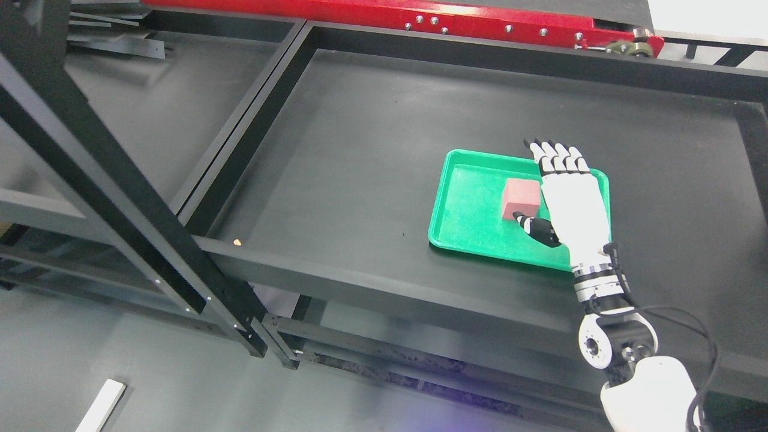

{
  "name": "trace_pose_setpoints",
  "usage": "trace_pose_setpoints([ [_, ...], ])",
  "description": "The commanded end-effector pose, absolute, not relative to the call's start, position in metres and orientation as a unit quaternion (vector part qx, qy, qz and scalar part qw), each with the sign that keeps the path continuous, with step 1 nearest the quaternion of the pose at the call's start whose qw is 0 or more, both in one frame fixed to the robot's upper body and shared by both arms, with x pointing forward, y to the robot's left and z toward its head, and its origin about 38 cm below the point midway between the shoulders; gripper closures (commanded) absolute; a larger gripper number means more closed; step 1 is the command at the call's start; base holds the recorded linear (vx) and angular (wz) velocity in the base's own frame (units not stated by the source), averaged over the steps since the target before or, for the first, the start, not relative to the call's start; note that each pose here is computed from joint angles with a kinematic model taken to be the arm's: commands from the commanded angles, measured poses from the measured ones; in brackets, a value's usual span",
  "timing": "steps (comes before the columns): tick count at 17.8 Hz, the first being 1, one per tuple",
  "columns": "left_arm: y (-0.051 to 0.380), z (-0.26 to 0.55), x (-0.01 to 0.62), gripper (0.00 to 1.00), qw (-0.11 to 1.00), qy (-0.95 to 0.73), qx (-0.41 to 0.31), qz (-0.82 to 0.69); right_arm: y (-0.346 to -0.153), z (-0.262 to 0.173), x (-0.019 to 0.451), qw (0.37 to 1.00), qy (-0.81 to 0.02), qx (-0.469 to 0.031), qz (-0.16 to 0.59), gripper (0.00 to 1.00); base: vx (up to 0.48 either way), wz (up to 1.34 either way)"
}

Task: Pick pink block from left shelf to tray
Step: 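Reach the right hand over the green tray beside the pink block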

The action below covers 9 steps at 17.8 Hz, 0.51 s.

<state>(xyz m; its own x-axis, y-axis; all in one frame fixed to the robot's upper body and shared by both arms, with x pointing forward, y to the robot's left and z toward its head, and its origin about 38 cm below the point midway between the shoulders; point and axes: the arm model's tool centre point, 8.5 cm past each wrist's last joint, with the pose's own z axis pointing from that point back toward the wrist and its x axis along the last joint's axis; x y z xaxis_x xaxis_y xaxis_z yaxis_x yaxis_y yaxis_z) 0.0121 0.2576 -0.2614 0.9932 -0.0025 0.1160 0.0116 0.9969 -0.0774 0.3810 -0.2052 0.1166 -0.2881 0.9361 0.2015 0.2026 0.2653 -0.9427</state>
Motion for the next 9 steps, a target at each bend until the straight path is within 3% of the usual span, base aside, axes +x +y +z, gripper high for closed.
trace_pose_setpoints([
  [1, 0.268, -0.261, 0.005, 0.0, 0.998, -0.058, -0.031, -0.004, -0.199, 0.103, 0.385, 0.443, -0.651, -0.395, 0.474, 0.01, 0.17, -0.11],
  [9, 0.268, -0.261, 0.005, 0.0, 0.998, -0.058, -0.031, -0.004, -0.196, 0.085, 0.389, 0.468, -0.616, -0.366, 0.518, 0.01, 0.128, -0.13],
])
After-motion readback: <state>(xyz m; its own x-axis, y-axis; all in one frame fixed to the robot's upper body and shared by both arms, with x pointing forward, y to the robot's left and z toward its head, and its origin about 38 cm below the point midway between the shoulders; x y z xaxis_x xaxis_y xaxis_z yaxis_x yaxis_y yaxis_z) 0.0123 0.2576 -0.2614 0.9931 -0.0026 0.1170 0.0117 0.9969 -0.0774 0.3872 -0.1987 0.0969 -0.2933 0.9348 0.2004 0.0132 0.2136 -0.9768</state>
